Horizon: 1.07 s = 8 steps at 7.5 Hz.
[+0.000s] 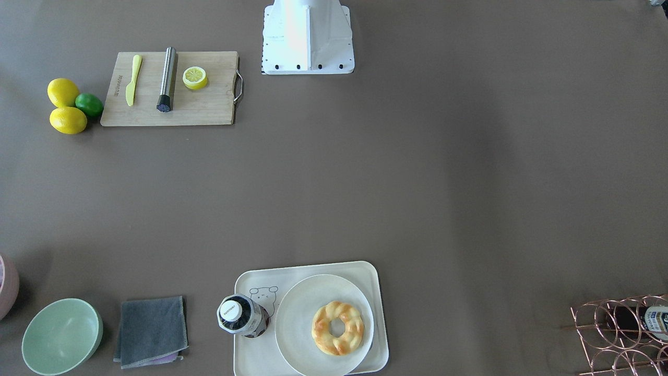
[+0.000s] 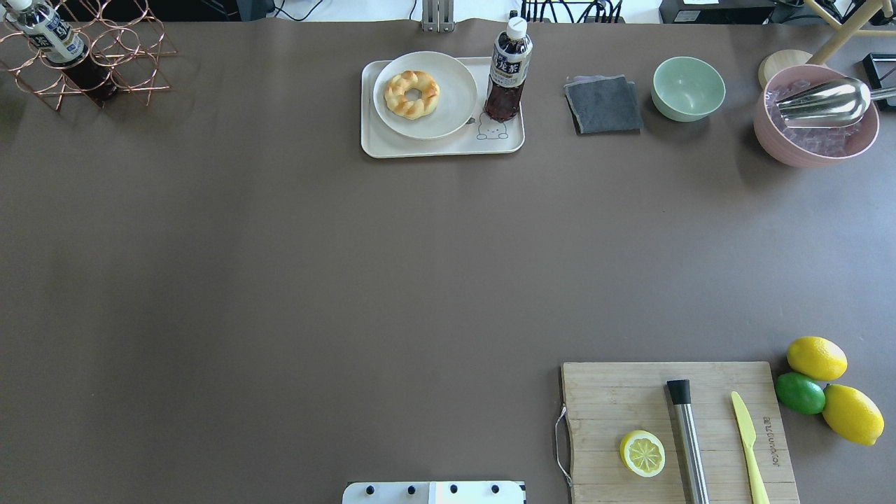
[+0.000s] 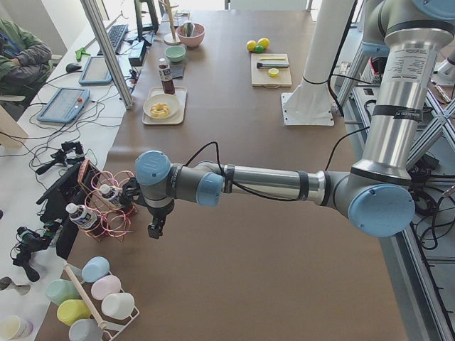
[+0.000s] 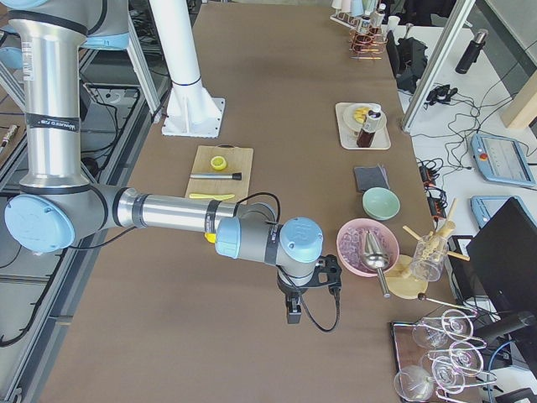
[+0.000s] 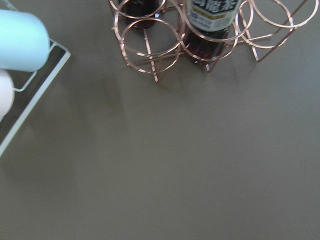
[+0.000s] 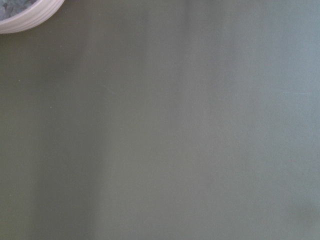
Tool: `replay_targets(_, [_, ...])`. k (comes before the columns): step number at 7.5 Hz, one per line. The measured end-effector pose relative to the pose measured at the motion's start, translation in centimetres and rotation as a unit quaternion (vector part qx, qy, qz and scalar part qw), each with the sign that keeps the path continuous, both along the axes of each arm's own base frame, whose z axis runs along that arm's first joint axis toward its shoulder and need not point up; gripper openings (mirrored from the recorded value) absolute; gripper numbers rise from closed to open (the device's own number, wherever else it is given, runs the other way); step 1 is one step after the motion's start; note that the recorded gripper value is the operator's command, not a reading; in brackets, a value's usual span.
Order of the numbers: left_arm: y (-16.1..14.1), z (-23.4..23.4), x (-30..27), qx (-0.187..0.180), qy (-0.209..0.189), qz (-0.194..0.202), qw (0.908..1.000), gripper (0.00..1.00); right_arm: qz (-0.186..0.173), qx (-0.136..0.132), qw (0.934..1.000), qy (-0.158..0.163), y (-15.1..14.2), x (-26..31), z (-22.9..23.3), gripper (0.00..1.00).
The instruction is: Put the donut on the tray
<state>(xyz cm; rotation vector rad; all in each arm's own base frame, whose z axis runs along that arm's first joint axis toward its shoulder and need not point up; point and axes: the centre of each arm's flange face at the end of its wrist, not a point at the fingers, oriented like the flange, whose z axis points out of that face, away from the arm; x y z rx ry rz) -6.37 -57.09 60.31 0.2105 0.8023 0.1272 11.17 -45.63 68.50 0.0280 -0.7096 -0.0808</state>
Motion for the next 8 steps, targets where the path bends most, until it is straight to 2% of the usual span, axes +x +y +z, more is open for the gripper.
replay_targets(1, [1.7, 2.0, -2.1, -0.003, -0.007, 0.007, 0.9999, 0.98, 0.0, -0.001, 1.0, 0.0, 0.0, 0.0, 0.1, 1.0])
replay_targets(3, [6.3, 6.2, -5.0, -0.022, -0.008, -0.003, 0.9997, 0.98, 0.0, -0.003, 1.0, -0.001, 0.1, 0.0, 0.4, 1.0])
replay_targets(5, [9.9, 7.3, -6.0, -0.03, -0.006, -0.015, 0.9994, 0.98, 0.001, -0.003, 1.0, -0.002, 0.1, 0.0, 0.5, 1.0])
replay_targets(8, [10.8, 5.4, -6.1, -0.029, -0.01, -0.018, 0.9994, 0.98, 0.0, -0.006, 1.0, -0.003, 0.1, -0.1, 0.8, 1.0])
